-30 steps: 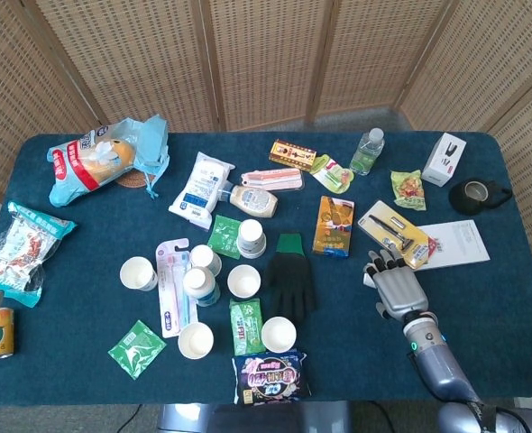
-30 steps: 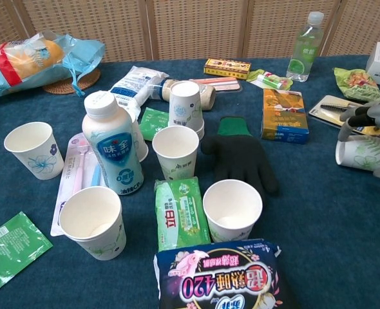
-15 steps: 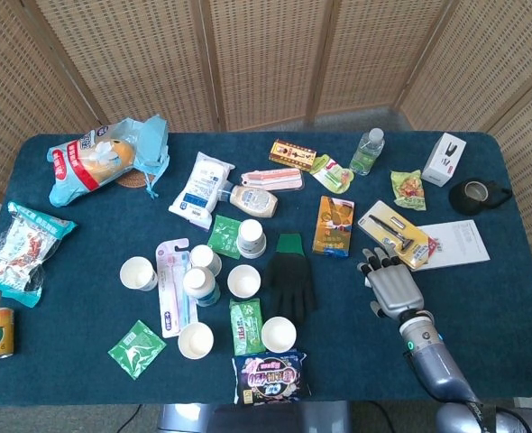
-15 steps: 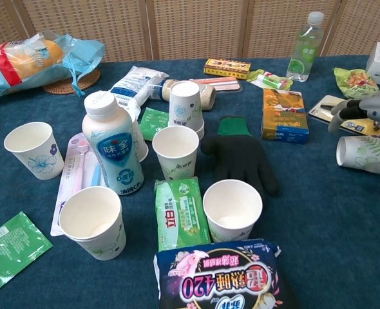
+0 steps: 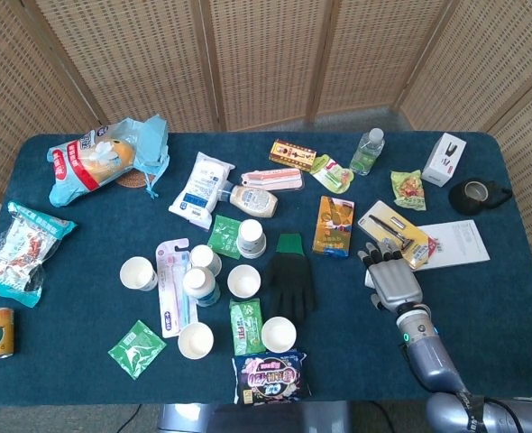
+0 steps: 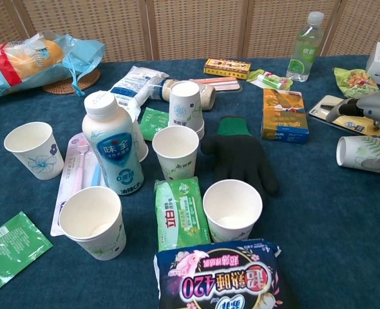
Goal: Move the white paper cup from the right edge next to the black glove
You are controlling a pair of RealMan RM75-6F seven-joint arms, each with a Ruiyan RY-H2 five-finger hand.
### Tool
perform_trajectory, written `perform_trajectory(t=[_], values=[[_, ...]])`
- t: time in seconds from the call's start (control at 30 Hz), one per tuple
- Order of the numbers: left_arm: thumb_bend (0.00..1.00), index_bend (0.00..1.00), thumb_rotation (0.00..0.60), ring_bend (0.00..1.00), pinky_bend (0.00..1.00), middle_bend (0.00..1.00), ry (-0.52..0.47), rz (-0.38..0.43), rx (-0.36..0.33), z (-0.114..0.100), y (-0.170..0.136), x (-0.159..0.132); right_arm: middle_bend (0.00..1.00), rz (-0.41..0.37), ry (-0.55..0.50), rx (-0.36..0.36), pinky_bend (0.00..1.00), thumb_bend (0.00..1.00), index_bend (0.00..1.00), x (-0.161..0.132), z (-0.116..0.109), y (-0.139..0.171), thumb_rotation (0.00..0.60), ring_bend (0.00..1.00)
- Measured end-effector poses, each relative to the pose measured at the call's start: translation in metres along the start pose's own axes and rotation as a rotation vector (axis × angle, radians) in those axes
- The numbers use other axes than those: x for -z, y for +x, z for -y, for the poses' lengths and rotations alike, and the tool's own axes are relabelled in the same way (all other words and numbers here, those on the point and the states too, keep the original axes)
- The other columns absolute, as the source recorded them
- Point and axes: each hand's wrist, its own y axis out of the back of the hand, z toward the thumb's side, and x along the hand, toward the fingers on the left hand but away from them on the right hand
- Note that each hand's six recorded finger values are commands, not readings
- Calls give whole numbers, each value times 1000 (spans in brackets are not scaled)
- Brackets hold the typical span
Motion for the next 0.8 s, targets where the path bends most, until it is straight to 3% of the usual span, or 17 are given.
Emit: perform_trajectory(t=[0.3, 0.5, 0.7, 0.8], values=[[412, 0, 600, 58, 15, 51, 0, 3, 1, 1, 0, -2, 0, 21, -1, -21, 0, 352, 132, 9, 10, -2, 598, 0], [412, 0, 600, 58, 15, 51, 3, 3, 0, 0, 0, -3, 0, 32, -2, -31, 0, 361, 225, 15, 14, -4, 600, 0], [412, 0, 600, 58, 15, 51, 3, 5, -2, 0, -1, -4, 0, 28, -18, -22, 0, 393, 391, 15, 16, -5, 600, 0], [412, 0, 600, 58, 15, 51, 3, 7, -2, 0, -1, -4, 0, 25, -30, -10, 0, 393, 404, 16, 15, -5, 600, 0]])
